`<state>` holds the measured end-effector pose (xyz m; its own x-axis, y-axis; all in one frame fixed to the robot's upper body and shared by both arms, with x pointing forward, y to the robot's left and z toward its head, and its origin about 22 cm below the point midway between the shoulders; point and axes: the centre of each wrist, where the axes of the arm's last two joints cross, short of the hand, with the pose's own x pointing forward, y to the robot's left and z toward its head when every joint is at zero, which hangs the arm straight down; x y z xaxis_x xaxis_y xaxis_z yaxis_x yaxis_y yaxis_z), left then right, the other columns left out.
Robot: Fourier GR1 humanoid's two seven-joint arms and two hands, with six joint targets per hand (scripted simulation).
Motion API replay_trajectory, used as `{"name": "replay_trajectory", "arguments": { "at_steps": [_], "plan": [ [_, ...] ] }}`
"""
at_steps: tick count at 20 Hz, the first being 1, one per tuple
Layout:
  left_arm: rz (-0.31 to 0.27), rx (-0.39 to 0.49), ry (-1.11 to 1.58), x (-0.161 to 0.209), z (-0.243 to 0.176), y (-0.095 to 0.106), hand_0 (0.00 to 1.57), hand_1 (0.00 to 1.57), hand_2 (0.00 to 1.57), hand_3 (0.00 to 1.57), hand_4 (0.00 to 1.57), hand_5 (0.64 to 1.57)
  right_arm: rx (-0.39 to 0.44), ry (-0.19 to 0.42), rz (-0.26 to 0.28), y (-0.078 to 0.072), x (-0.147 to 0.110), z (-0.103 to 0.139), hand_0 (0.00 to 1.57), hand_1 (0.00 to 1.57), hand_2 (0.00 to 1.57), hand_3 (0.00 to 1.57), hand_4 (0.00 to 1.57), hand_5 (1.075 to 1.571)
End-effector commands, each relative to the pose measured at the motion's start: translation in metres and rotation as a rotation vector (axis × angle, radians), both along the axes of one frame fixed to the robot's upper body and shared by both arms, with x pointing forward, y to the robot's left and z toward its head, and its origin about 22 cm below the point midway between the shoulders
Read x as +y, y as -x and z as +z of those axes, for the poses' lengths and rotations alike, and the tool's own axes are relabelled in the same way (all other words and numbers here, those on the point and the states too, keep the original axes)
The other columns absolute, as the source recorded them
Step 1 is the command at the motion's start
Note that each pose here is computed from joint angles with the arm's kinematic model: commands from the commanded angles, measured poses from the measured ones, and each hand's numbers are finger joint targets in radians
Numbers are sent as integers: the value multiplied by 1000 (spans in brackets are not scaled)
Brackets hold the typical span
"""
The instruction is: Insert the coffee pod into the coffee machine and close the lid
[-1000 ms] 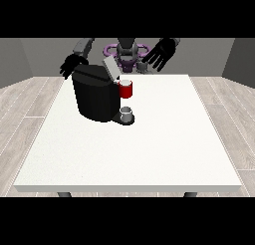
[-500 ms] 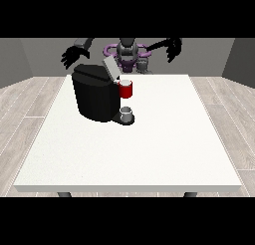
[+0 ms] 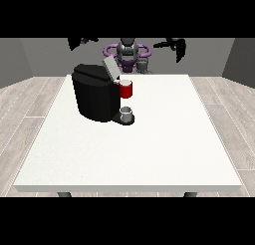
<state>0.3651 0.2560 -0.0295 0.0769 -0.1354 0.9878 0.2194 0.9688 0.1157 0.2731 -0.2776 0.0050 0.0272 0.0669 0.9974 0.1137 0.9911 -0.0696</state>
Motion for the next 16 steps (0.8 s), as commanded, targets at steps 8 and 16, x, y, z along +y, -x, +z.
{"name": "replay_trajectory", "arguments": {
  "at_steps": [8, 16],
  "plan": [
    [-9, 6, 125, -2, -6, 26, 0, 0, 0, 0, 0, 1571, -43, 63, 130, -26, 11, 44, 0, 0, 0, 0, 0, 1571],
    [-5, -47, 145, -16, 12, 40, 0, 0, 0, 0, 0, 1571, -104, 78, 208, -48, 29, 56, 0, 0, 0, 0, 123, 1571]
  ]
}}
